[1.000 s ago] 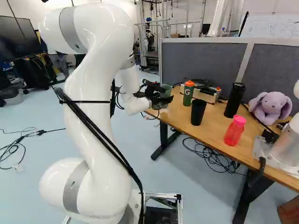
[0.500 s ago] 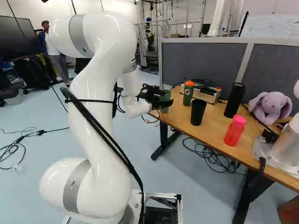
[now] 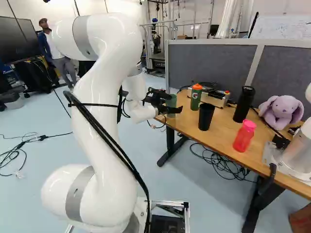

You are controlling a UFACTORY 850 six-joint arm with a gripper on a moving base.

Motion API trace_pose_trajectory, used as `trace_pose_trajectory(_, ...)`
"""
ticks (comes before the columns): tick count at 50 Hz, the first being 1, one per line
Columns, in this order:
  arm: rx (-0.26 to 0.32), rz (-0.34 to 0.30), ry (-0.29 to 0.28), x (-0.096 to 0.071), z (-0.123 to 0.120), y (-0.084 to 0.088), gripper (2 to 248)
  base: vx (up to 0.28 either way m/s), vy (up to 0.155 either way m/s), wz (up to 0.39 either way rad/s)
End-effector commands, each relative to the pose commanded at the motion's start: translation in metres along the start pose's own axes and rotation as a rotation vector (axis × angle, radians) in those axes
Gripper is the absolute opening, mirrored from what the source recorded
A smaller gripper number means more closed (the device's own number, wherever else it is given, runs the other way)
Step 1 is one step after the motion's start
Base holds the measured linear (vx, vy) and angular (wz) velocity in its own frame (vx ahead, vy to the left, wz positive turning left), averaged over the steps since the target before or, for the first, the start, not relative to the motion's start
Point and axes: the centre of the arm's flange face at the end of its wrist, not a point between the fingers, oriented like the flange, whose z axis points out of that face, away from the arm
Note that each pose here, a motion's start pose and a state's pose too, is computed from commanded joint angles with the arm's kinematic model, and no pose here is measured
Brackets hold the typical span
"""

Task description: Place the green cup on the table

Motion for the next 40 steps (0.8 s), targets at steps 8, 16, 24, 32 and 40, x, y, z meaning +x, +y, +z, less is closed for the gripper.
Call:
trace_pose_trajectory(8, 0.002, 0.000, 0.001, 0.003, -0.004, 0.001, 247, 0.000, 0.000, 0.000)
trace_pose_trajectory(16, 0.012, -0.001, 0.002, 0.010, -0.021, 0.005, 247, 0.000, 0.000, 0.000)
trace_pose_trajectory(24, 0.024, -0.001, 0.004, 0.017, -0.041, 0.011, 247, 0.000, 0.000, 0.000)
trace_pose_trajectory(32, 0.037, -0.001, 0.007, 0.025, -0.061, 0.017, 247, 0.000, 0.000, 0.000)
trace_pose_trajectory(40, 0.052, 0.000, 0.012, 0.032, -0.082, 0.023, 247, 0.000, 0.000, 0.000)
